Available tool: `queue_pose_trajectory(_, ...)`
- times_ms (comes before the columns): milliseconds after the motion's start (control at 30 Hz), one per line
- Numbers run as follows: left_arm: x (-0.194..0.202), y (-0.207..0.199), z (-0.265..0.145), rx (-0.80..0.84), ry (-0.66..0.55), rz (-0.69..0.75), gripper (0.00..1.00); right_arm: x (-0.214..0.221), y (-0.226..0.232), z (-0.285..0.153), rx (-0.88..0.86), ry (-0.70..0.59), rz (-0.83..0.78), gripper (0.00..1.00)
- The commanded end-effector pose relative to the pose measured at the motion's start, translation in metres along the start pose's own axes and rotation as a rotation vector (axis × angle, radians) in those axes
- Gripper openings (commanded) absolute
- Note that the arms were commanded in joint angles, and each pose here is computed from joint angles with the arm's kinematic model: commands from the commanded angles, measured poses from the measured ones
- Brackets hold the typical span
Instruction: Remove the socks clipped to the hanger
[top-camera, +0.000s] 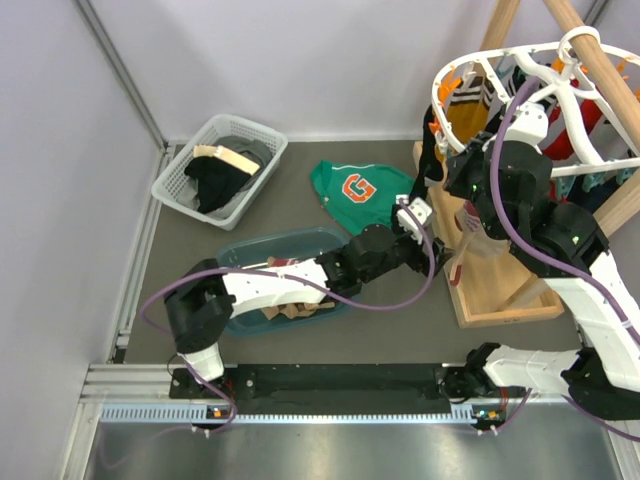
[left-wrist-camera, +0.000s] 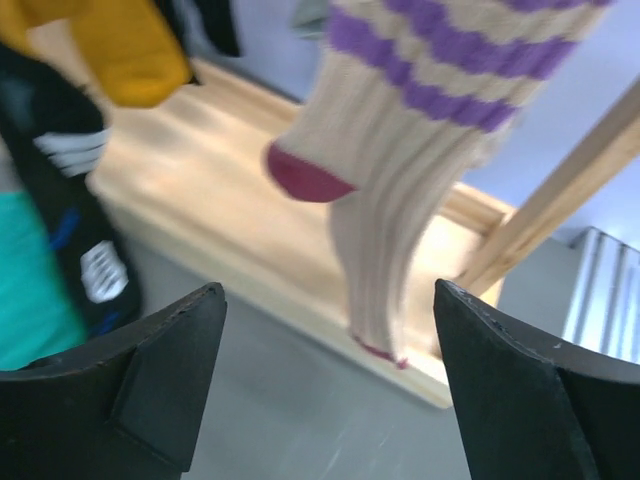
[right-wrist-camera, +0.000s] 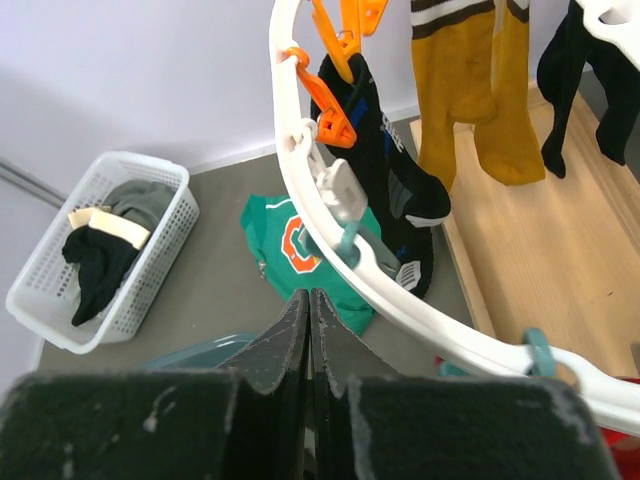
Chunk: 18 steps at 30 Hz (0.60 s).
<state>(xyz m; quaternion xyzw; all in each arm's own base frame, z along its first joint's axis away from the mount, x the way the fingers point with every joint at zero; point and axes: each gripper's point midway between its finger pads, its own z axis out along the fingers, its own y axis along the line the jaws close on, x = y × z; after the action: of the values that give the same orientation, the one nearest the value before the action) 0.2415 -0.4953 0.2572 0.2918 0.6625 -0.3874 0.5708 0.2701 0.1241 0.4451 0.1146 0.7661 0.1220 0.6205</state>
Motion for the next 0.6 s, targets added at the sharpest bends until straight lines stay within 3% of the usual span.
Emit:
queue_pose_trajectory(0, -0.03, -0.03, 0.018, 0.117, -0.115, -0.024, 0.91, -0.02, 0.007, -0.01, -0.049, -0.048, 0.036, 0.0)
queue_pose_trajectory(100, -0.018, -0.029, 0.031, 0.1, -0.104, -0.035, 0.94, -0.02, 0.007, -0.01, -0.051, -0.048, 0.04, 0.0)
queue_pose_trajectory(467, 0.014, -0.037, 0.092, 0.073, -0.089, -0.081, 0.93, -0.019, 0.001, -0.016, -0.05, -0.047, 0.041, 0.0)
queue_pose_trajectory(533, 0.012, -0.04, 0.098, 0.076, -0.101, -0.089, 0.89, -0.021, 0.001, -0.018, -0.054, -0.048, 0.039, 0.0)
queue_pose_trajectory(567, 0.016, -0.04, 0.1, 0.073, -0.092, -0.091, 0.76, -0.021, 0.0, -0.018, -0.052, -0.047, 0.038, 0.0)
